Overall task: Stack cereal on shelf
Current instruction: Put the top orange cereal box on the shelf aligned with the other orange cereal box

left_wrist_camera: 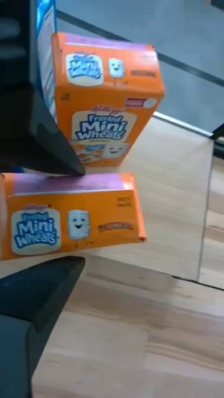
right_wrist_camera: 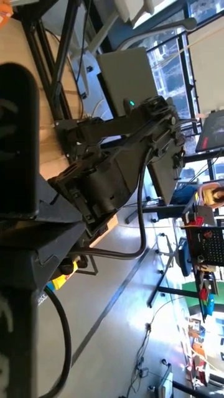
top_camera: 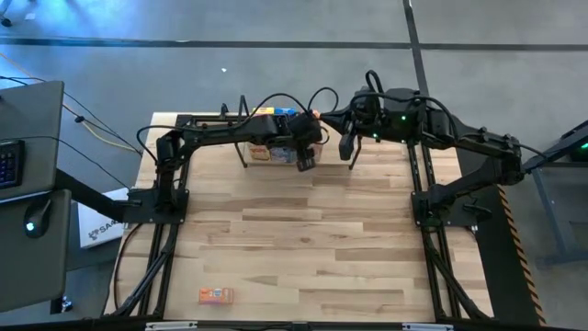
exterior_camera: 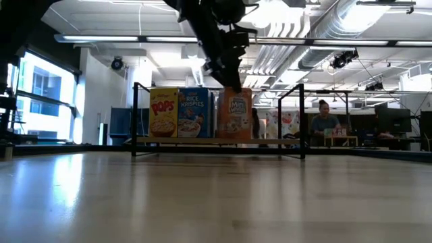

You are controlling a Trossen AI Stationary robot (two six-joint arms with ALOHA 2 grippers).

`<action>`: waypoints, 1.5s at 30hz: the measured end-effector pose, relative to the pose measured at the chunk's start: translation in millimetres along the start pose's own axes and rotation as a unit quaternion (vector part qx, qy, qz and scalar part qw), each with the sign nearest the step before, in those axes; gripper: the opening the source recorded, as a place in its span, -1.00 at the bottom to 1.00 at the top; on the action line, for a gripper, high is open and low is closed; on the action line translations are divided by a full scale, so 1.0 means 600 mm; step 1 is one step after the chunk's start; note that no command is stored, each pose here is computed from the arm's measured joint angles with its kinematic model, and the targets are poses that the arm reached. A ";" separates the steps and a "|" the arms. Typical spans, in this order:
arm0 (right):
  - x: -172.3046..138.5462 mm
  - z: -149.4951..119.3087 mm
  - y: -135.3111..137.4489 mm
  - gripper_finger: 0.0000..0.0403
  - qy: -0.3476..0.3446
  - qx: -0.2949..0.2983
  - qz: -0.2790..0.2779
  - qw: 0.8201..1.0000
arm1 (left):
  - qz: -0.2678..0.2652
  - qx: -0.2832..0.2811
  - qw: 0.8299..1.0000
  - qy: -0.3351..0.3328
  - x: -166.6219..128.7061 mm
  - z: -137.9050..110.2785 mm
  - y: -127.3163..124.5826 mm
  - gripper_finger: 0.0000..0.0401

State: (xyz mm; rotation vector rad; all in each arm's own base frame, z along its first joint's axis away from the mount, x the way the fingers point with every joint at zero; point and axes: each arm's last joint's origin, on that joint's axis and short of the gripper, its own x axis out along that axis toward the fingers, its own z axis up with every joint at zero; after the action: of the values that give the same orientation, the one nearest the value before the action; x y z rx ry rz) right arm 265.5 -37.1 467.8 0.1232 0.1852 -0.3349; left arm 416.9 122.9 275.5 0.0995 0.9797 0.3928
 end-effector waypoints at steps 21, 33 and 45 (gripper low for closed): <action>-0.016 0.013 -0.002 -1.00 -0.029 -0.030 0.003 0.999 | 0.065 -0.052 0.993 -0.090 -0.151 0.026 0.063 0.04; -0.050 -0.049 -0.002 -1.00 0.083 -0.040 0.008 0.996 | 0.044 -0.194 0.940 -0.277 -0.296 -0.179 0.041 -0.95; 0.050 -0.292 0.004 -1.00 0.127 0.194 -0.030 0.972 | 0.033 -0.249 0.872 -0.420 -0.352 -0.324 0.025 -0.98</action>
State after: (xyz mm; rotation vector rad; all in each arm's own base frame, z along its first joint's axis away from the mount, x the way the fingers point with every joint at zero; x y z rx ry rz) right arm 266.1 -18.1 290.8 0.5508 0.3765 -0.4123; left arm 148.5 41.2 337.5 -0.1609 -0.0071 0.5857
